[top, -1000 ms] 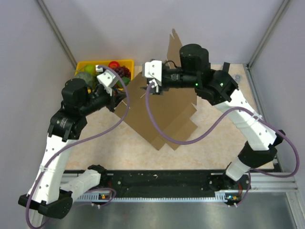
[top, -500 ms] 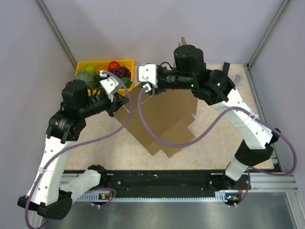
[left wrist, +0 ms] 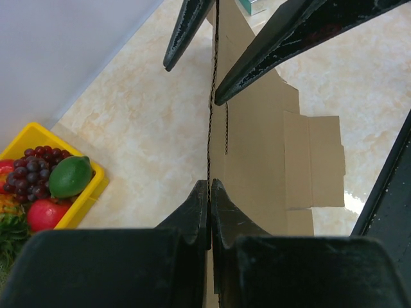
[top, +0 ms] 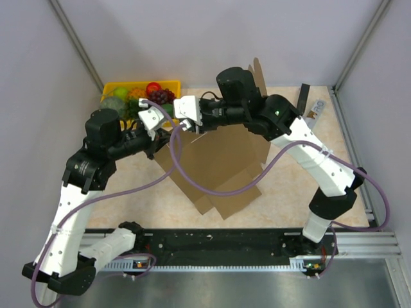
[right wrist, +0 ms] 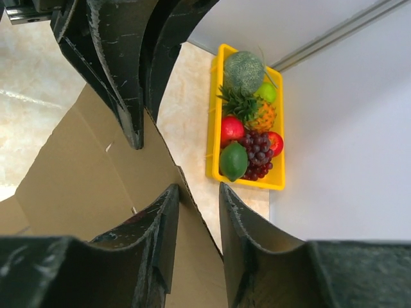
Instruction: Fold the paper box
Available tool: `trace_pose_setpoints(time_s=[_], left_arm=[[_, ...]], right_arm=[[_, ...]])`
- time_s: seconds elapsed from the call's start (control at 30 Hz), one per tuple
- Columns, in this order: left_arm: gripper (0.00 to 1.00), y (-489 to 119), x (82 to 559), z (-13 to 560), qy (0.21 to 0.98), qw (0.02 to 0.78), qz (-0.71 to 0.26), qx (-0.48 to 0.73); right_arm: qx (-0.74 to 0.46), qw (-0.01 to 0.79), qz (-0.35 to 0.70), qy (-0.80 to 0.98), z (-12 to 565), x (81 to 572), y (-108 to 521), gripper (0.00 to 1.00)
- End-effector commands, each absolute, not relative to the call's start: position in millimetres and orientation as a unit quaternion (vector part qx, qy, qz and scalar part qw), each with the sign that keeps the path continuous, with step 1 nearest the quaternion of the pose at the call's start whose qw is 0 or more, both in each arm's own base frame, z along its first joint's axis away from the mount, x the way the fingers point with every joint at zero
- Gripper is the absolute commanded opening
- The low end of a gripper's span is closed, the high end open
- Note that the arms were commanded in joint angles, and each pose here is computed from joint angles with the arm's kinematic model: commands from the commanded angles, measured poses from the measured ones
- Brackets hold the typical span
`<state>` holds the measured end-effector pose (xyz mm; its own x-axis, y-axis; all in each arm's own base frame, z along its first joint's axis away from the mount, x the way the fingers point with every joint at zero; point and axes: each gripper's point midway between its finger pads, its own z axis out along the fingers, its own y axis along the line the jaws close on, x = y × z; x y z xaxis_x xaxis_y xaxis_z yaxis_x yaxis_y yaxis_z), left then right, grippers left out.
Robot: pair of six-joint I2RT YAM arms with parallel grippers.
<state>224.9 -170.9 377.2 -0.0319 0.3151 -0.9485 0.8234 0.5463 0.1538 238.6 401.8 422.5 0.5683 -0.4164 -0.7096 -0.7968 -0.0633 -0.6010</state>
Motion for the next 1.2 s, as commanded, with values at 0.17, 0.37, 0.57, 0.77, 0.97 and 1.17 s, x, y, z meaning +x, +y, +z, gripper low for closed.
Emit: trace_pose_setpoints(time_s=[0.17, 0.37, 0.57, 0.77, 0.97, 1.17], left_arm=[[0.0, -169, 220, 413, 0.636, 0.609, -0.207, 0.426], [0.01, -164, 219, 420, 0.627, 0.627, -0.193, 0.421], [0.08, -158, 221, 428, 0.628, 0.645, -0.182, 0.396], [0.86, -121, 222, 468, 0.633, 0.714, -0.148, 0.261], [0.92, -54, 194, 510, 0.594, 0.794, -0.114, 0.065], [0.9, -40, 161, 528, 0.536, 0.832, -0.145, 0.027]], right_arm=[[-0.715, 0.533, 0.189, 0.411, 429, 225, 405, 0.2], [-0.72, 0.526, 0.19, 0.412, 425, 223, 406, 0.11], [-0.718, 0.529, 0.191, 0.41, 428, 220, 408, 0.0], [-0.67, 0.569, 0.18, 0.441, 456, 235, 406, 0.0], [-0.549, 0.652, 0.202, 0.482, 515, 251, 401, 0.0], [-0.412, 0.709, 0.275, 0.503, 580, 245, 377, 0.0]])
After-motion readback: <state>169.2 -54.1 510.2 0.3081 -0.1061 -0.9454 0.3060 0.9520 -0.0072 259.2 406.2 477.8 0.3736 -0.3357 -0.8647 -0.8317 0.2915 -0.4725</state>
